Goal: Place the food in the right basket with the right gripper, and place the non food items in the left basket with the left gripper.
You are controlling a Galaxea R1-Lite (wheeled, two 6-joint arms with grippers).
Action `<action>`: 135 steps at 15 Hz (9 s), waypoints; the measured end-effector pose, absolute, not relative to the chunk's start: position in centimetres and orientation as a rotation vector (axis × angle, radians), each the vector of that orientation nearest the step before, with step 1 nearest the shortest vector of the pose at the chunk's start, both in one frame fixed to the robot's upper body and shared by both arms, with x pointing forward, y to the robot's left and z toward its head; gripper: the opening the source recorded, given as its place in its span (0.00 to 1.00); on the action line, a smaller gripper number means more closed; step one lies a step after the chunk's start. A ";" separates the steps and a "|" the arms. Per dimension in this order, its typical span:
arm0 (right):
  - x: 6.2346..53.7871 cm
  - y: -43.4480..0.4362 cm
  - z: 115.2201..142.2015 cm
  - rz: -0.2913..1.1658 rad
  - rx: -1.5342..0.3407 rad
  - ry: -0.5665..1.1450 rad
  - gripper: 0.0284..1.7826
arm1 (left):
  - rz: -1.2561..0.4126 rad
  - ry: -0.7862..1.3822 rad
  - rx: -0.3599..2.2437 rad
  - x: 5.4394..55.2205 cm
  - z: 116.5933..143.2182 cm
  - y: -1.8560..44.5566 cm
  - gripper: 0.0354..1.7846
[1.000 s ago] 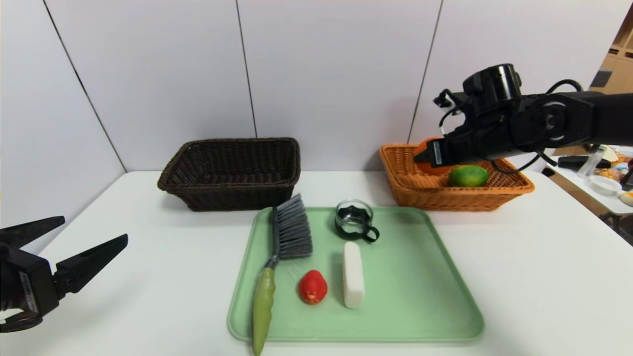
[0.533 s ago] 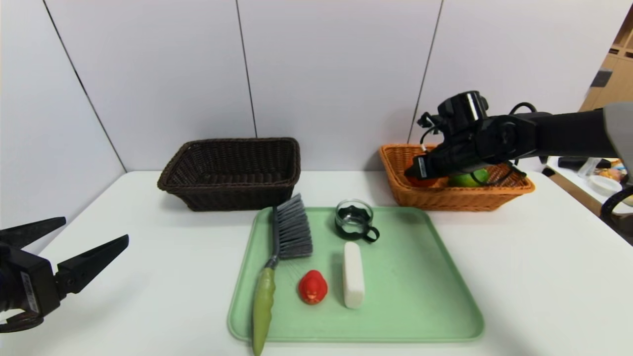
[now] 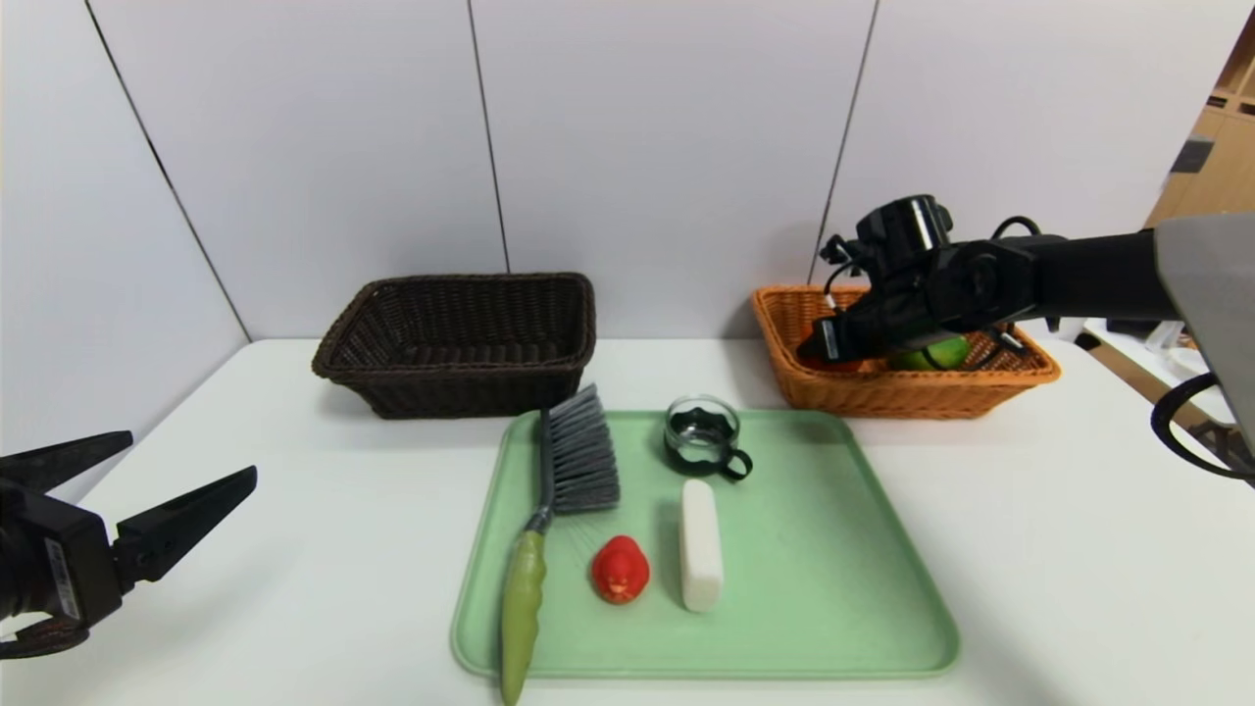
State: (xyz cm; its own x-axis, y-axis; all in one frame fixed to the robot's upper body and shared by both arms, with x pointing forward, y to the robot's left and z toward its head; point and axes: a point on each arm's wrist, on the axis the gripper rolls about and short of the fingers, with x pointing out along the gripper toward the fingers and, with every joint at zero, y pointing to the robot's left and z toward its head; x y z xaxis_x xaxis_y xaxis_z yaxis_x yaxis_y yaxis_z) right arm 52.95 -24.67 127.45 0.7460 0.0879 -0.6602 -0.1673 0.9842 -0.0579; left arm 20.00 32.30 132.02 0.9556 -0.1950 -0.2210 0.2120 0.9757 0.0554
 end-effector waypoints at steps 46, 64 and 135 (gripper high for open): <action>33.6 -7.5 129.2 0.274 -0.074 1.055 0.95 | -0.207 0.226 0.066 19.4 131.3 32.3 0.94; 34.5 -6.2 126.3 0.247 -0.108 1.056 0.27 | -0.206 0.233 0.063 19.2 130.9 32.4 0.94; 38.5 -15.4 130.1 0.489 -0.112 -0.194 0.94 | -0.200 0.128 -0.037 19.9 130.3 32.3 0.94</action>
